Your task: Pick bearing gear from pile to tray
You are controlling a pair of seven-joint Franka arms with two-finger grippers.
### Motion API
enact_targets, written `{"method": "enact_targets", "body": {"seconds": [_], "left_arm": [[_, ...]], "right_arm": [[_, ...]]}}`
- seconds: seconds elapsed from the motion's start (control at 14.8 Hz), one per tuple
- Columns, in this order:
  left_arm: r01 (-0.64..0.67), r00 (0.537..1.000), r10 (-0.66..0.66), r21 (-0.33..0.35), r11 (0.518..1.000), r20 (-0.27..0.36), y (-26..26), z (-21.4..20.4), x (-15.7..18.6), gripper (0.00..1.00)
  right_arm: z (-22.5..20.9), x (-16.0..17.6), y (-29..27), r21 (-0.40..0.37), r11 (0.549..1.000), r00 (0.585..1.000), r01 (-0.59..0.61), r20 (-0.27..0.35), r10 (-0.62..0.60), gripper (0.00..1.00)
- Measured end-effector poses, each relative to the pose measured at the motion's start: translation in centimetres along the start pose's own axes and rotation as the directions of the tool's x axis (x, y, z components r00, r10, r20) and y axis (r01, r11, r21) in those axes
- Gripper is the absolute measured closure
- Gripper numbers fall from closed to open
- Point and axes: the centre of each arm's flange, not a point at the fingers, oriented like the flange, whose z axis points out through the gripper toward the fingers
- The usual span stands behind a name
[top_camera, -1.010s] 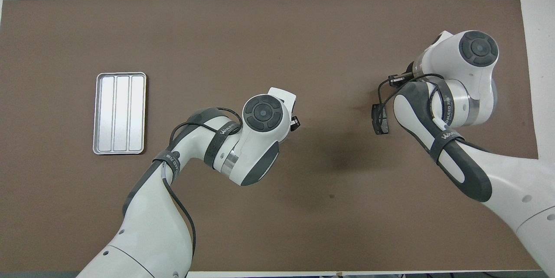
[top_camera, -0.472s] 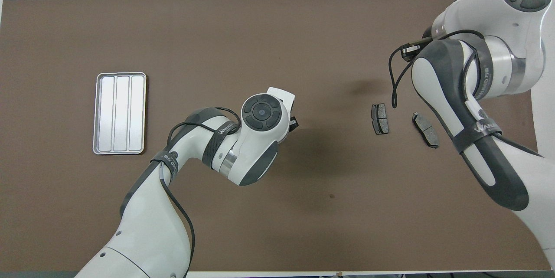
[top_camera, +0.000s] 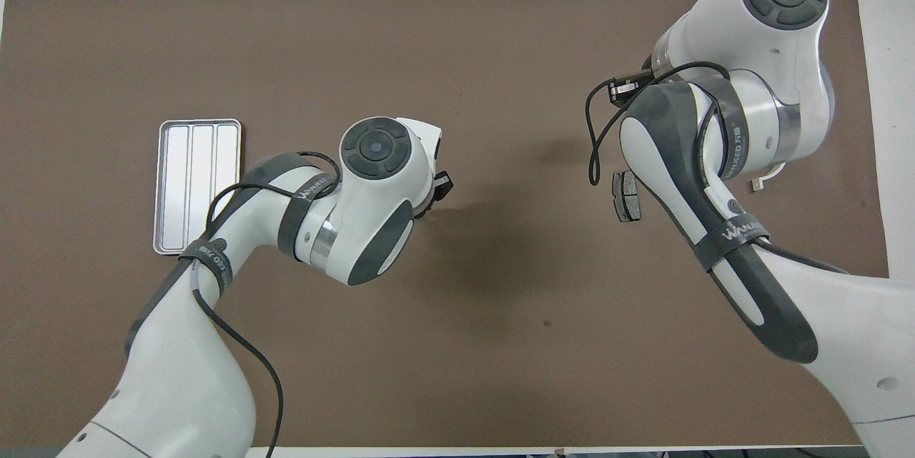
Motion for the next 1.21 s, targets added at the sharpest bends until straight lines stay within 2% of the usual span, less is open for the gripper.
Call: {"method": "enact_targets", "body": {"seconds": [0.34,0.54,0.74,0.81,0.94,1.08,1.21], "left_arm": [[-0.099,0.994,0.098,0.025,0.995,0.046,-11.2,-3.6,7.1,0.65],[-0.193,0.976,0.189,0.030,0.981,0.104,-17.9,-3.2,11.0,0.65],[-0.255,0.959,0.252,0.007,0.967,0.129,-24.5,-2.5,14.2,0.65],[-0.261,0.957,0.259,0.000,0.965,0.127,-26.2,-2.4,14.9,0.65],[-0.253,0.964,0.253,-0.014,0.967,0.084,-28.6,-1.7,15.9,0.65],[-0.245,0.969,0.246,-0.020,0.969,0.034,-29.4,-0.2,15.8,0.65],[-0.247,0.969,0.248,-0.022,0.969,0.010,-29.6,1.1,15.0,0.65]], "right_arm": [[0.4,-0.3,-0.4,-0.003,0.998,0.998,-0.057,0.021,0.057,0.76],[0.6,-1.5,-7.2,-0.002,0.986,0.986,-0.165,0.030,0.165,0.76],[0.7,-4.4,-14.7,-0.004,0.969,0.968,-0.248,0.037,0.248,0.76],[0.8,-5.4,-16.6,-0.002,0.963,0.963,-0.269,0.033,0.269,0.76],[1.3,-7.3,-19.7,0.000,0.952,0.951,-0.307,0.032,0.307,0.76],[1.5,-9.1,-23.1,0.005,0.941,0.941,-0.339,0.028,0.339,0.76],[1.9,-10.8,-26.4,0.025,0.931,0.931,-0.365,0.014,0.365,0.76]]}}
